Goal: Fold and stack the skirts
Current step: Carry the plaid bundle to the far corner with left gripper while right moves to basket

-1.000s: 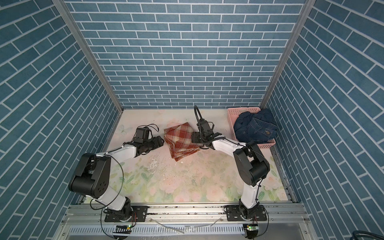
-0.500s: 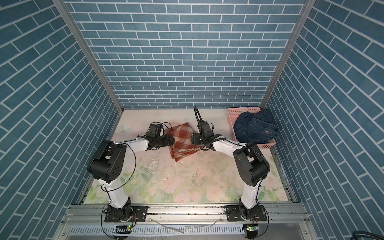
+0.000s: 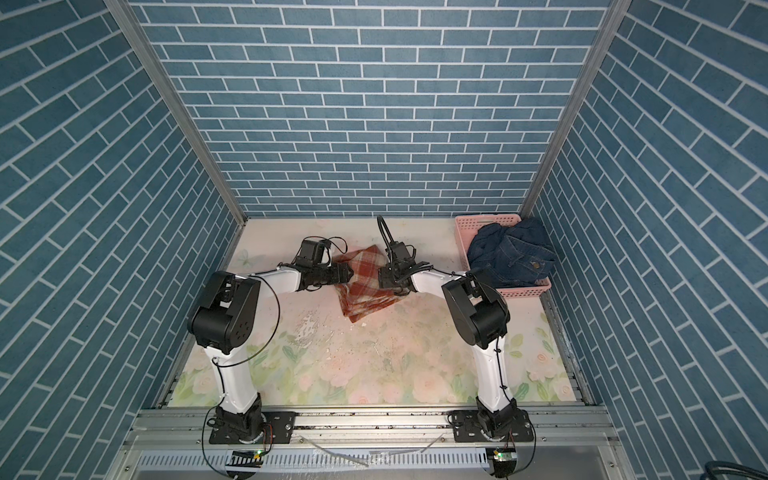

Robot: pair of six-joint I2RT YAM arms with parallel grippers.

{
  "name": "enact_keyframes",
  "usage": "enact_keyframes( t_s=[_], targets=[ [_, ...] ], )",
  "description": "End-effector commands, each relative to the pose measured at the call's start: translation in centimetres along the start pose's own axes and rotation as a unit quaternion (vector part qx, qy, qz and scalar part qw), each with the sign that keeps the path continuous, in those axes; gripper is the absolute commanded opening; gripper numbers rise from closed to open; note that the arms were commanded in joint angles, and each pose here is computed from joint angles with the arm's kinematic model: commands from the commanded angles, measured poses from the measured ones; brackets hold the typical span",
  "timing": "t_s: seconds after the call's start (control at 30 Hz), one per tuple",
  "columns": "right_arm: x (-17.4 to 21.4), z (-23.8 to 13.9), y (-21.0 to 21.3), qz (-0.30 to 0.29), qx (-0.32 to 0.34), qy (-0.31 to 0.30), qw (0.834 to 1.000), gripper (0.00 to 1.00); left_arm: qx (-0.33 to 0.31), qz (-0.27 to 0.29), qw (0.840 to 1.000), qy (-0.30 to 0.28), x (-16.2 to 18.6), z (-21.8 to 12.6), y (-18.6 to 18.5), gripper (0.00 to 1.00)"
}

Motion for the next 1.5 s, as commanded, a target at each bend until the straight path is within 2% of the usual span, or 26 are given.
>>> enact_keyframes(
  t_s=[0.0, 0.1, 0.13, 0.23, 0.3, 0.33, 0.47, 0.57, 0.7, 0.83, 0.97, 1.1, 1.23, 1.47],
  targets=[
    [0.2, 0.5, -0.1, -0.012, 0.004, 0.020, 1.000, 0.68, 0.008, -0.010, 0.997, 0.072, 3.1, 1.9, 0.8, 0.88],
    [0.3, 0.7, 0.0, -0.009, -0.003, 0.024, 1.000, 0.68, 0.017, -0.012, 0.996, 0.082, 3.3, 2.6, 0.8, 0.77],
    [0.3, 0.8, 0.1, -0.007, -0.006, 0.024, 1.000, 0.68, 0.021, -0.013, 0.996, 0.085, 3.3, 2.9, 0.8, 0.69],
    [0.2, 0.8, 0.2, -0.002, -0.009, 0.023, 1.000, 0.68, 0.031, -0.016, 0.996, 0.086, 3.3, 3.5, 0.6, 0.29],
    [0.2, 0.7, 0.2, -0.002, -0.011, 0.021, 1.000, 0.67, 0.030, -0.019, 0.996, 0.080, 2.9, 3.6, 0.6, 0.08],
    [0.1, 0.4, 0.3, -0.002, -0.011, 0.019, 1.000, 0.67, 0.030, -0.021, 0.997, 0.073, 2.5, 3.5, 0.6, 0.00],
    [-0.7, -2.1, 0.7, -0.004, -0.017, -0.006, 1.000, 0.69, 0.015, -0.032, 0.999, 0.038, 0.5, 2.6, 0.4, 0.00],
    [-1.3, -5.2, 0.5, -0.006, -0.011, -0.038, 0.999, 0.71, -0.020, -0.052, 0.998, 0.005, -0.9, 1.4, 1.3, 0.00],
    [-1.6, -9.4, 0.1, -0.008, -0.002, -0.083, 0.996, 0.72, -0.074, -0.105, 0.991, -0.030, -2.4, -0.5, 4.3, 0.00],
    [-1.2, -13.1, -0.8, -0.013, 0.012, -0.118, 0.993, 0.72, -0.125, -0.164, 0.976, -0.068, -3.2, -2.7, 8.4, 0.00],
    [-0.6, -16.1, -1.4, -0.010, 0.012, -0.152, 0.988, 0.72, -0.166, -0.244, 0.949, -0.114, -3.6, -5.1, 13.4, 0.00],
    [-0.2, -17.9, -1.5, -0.011, 0.006, -0.170, 0.985, 0.72, -0.218, -0.305, 0.912, -0.164, -4.5, -7.7, 17.8, 0.00],
    [0.1, -18.3, -1.6, -0.016, 0.000, -0.174, 0.985, 0.73, -0.231, -0.377, 0.871, -0.215, -4.9, -9.4, 21.8, 0.00],
    [1.2, -18.8, -2.3, -0.027, 0.006, -0.174, 0.984, 0.73, -0.247, -0.445, 0.824, -0.249, -5.6, -10.4, 26.9, 0.00]
  ],
)
Point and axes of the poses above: each gripper's point midway between its finger pads, its own z axis out along the fingers, its own y axis along the line the jaws close on, x = y × z, the point moved 6 cm from there along -z, back along the fingers, and after that the axes turned 10 degrees about z, right-handed, at the moved point
